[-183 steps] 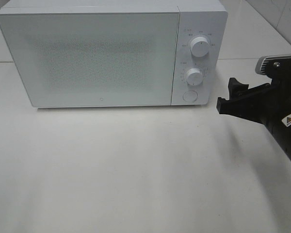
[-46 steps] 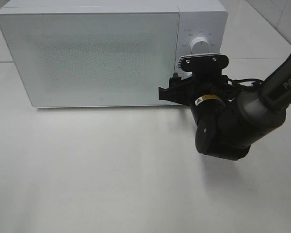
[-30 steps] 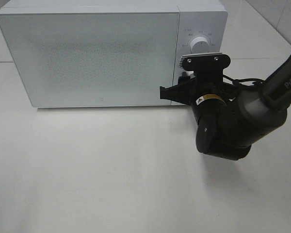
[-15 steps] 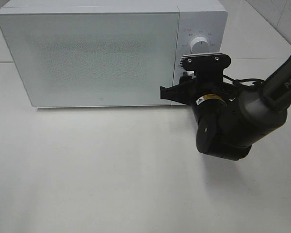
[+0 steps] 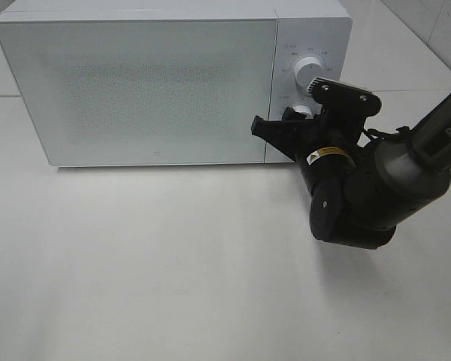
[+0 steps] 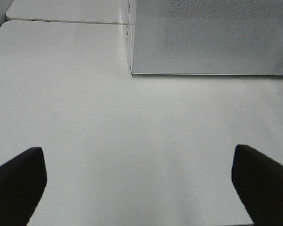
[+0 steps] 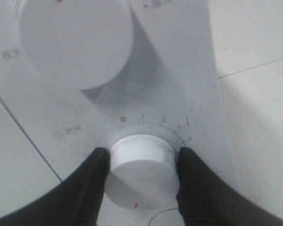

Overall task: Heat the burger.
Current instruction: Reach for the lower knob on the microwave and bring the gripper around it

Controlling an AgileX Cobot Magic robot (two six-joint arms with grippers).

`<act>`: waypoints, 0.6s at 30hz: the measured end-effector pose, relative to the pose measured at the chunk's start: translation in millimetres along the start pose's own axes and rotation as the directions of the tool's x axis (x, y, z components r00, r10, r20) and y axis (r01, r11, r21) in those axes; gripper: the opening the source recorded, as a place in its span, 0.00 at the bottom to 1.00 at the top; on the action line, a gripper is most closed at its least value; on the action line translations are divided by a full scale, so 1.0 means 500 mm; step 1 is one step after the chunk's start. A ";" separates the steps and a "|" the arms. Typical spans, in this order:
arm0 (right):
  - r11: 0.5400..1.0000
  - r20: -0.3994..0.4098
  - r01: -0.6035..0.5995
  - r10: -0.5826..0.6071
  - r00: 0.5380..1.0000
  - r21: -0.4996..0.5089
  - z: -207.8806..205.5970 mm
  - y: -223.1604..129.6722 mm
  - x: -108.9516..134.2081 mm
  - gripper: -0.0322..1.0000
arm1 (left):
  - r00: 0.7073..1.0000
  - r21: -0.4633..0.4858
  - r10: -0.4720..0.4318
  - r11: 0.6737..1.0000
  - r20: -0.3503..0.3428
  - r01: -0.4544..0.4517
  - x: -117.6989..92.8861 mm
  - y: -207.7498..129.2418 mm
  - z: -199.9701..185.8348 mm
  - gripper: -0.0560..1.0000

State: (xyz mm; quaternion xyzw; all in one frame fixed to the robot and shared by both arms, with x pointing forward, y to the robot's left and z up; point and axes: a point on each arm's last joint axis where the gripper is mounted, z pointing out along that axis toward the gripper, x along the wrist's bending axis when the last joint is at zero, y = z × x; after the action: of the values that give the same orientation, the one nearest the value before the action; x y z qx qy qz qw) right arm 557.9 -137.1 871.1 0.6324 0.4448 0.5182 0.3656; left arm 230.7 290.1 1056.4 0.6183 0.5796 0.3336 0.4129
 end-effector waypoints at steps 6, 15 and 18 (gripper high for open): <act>0.951 -0.008 -0.309 0.309 0.951 0.005 -0.001 -0.001 0.000 0.46 | 1.000 0.000 0.000 1.000 0.000 0.000 0.000 0.000 0.000 0.99; 0.697 -0.013 -0.717 0.717 0.697 0.016 -0.002 -0.001 0.000 0.46 | 1.000 0.000 0.000 1.000 0.000 0.000 0.000 0.000 0.000 0.99; 0.603 -0.011 -0.798 0.798 0.603 0.019 -0.002 -0.001 0.001 0.46 | 1.000 0.000 0.000 1.000 0.000 0.000 0.000 0.000 0.000 0.99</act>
State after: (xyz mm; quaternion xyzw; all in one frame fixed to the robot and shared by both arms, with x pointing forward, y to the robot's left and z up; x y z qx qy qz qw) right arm 557.0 -136.5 870.8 0.7616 0.1229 0.6301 0.0885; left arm 230.7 290.1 1056.4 0.6183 0.5796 0.3336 0.4129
